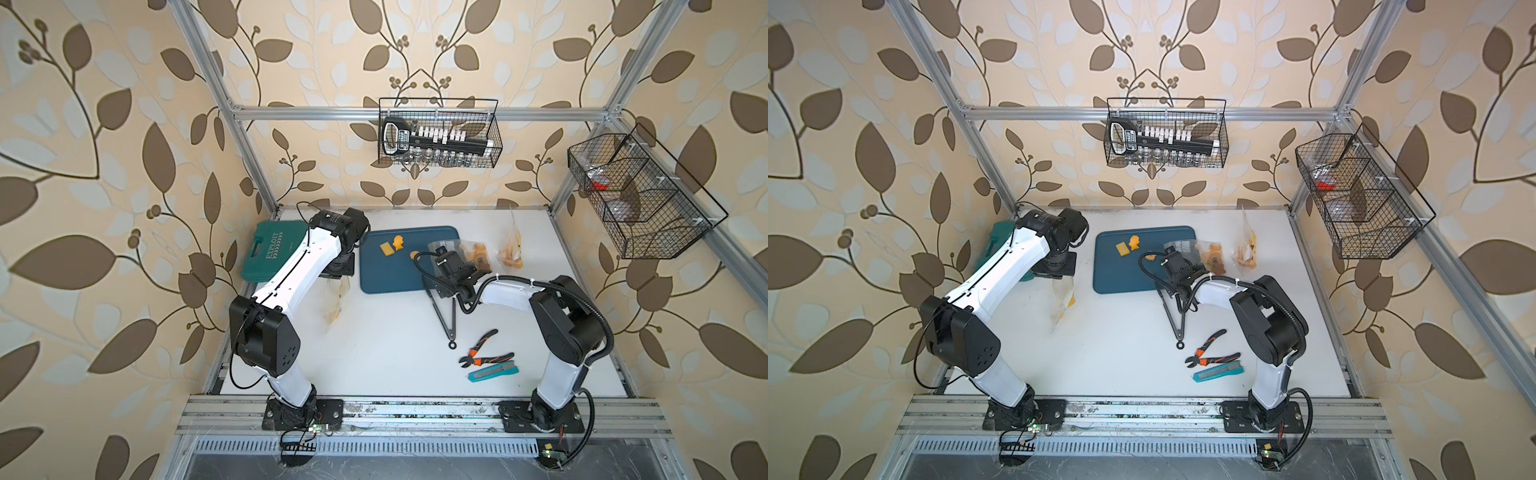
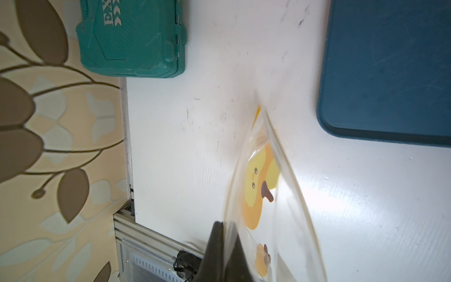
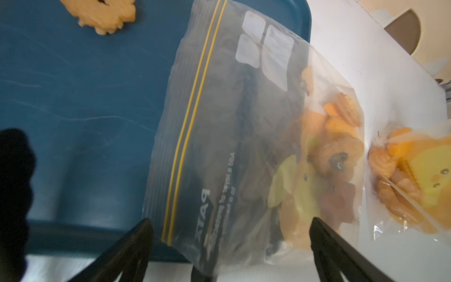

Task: Put the cookies into a resealable bag to prevent moisture
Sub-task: Adjust the ziploc bag at the center of the board.

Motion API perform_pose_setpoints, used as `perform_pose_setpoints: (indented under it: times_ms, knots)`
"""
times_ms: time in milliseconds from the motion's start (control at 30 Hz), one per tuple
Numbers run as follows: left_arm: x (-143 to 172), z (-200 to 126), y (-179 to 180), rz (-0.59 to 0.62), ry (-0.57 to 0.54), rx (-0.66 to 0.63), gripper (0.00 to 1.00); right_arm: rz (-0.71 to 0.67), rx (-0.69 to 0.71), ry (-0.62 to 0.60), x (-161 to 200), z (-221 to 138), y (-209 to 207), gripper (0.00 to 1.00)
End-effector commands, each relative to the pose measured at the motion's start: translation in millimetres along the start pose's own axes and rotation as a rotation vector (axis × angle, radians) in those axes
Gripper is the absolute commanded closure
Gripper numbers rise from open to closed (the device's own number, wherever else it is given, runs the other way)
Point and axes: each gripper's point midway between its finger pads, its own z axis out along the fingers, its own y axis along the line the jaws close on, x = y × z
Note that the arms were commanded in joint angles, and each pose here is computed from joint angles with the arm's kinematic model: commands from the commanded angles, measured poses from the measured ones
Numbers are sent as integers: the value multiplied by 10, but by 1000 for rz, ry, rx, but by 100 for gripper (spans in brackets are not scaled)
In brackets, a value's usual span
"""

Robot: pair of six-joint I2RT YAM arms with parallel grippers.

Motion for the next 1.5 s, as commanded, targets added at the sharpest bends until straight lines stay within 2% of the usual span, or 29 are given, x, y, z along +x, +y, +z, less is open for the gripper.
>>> perform_pose_setpoints:
  times_ms: [0, 67, 133, 200, 267, 333, 433, 667, 767, 833, 933, 1000, 1067, 1200, 1300, 1367, 1467]
  knots:
    - [-2, -72, 18, 1, -22, 37, 100, -31, 81, -31, -195, 19, -107, 1]
    - [-8, -80, 19, 1, -27, 45, 100, 6, 82, -61, -301, 12, -157, 1]
    - [-15, -86, 23, -2, -31, 53, 100, 50, 103, -64, -351, 33, -247, 7]
    - [-14, -93, 25, -1, -33, 58, 100, 85, 116, -60, -386, 61, -335, 30]
    - [-11, -97, 32, -3, -39, 61, 100, 128, 123, -61, -408, 77, -425, 57]
    - [-7, -95, 48, -7, -42, 63, 100, 170, 89, -69, -428, 67, -459, 78]
    - [13, -75, 61, -16, -42, 70, 100, 268, -16, -100, -472, 8, -449, 100]
    - [46, -46, 30, -21, -34, 95, 100, 536, -277, -128, -456, -51, -534, 100]
    - [46, -52, 7, -21, -34, 109, 100, 674, -316, -144, -397, -85, -739, 100]
    - [35, -56, -37, -18, -32, 131, 100, 747, -226, -140, -263, -99, -1009, 100]
    - [53, -52, -151, -9, -3, 182, 100, 825, 67, -74, 161, -123, -1581, 100]
    - [58, -57, -189, -3, 11, 197, 100, 862, 210, -30, 425, -130, -1903, 100]
    - [71, -79, -206, 2, 14, 207, 100, 918, 278, 25, 671, -78, -2111, 100]
    - [98, -69, -236, 8, 13, 226, 100, 987, 285, 82, 859, 37, -2238, 100]
    - [121, -61, -240, 5, 22, 228, 100, 1003, 257, 87, 821, 69, -2249, 100]
    - [126, -67, -241, 2, 16, 234, 100, 992, 171, 9, 603, 15, -2193, 100]
    - [139, -55, -239, 1, 14, 234, 100, 937, -57, -150, 112, -161, -1916, 100]
